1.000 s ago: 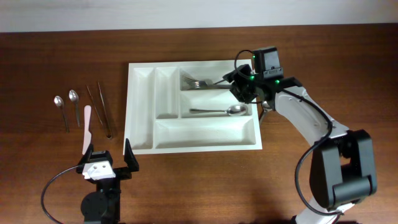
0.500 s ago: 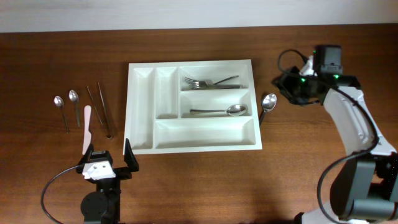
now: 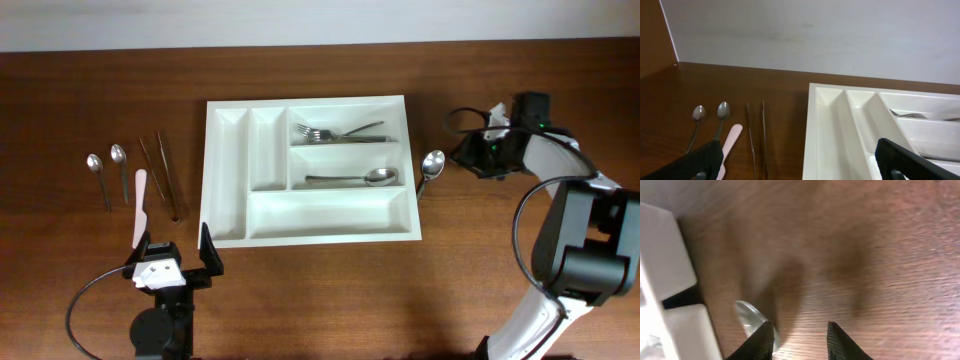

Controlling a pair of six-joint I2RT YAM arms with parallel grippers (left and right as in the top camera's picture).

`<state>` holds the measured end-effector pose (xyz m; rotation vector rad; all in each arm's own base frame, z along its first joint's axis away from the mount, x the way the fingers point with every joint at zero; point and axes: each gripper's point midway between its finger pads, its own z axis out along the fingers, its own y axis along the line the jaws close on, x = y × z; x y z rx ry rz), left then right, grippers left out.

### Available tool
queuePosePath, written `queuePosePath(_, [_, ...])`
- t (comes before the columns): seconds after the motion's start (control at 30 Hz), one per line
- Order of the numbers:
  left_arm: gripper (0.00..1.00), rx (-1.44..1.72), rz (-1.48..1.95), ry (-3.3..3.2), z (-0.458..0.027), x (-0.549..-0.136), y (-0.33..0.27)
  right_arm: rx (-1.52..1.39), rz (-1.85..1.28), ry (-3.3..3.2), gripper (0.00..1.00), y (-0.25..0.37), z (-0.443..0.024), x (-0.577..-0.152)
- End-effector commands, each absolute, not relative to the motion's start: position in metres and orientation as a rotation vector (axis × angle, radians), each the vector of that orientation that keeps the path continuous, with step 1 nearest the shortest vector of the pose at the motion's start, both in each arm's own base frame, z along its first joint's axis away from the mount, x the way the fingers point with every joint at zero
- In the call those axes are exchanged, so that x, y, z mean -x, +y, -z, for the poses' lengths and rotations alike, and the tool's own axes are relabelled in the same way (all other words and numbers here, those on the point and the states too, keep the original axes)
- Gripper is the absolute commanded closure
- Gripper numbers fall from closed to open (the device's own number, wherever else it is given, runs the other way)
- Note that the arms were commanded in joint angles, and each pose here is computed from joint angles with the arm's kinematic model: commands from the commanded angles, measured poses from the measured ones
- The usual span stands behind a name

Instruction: Pack container

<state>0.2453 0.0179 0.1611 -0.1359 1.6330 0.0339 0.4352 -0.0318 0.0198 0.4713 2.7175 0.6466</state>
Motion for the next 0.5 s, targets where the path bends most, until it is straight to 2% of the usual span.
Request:
queuePosePath(0.0, [0.01,0.130,-0.043,1.632,-0.160,-0.245,0.018,-0.353,-0.833,2.696,0.66,-0.021,-0.011,-0.431])
queuePosePath(0.27, [0.01,0.130,-0.043,1.632,-0.160,-0.245,0.018,-0.264,-0.993,2.693,0.64,-0.005,-0.002,-0.421])
queuePosePath(0.47, [0.01,0.130,-0.043,1.632,-0.160,-0.245,0.018,-0.227,-0.994,2.708,0.64,-0.004,-0.001,-0.416])
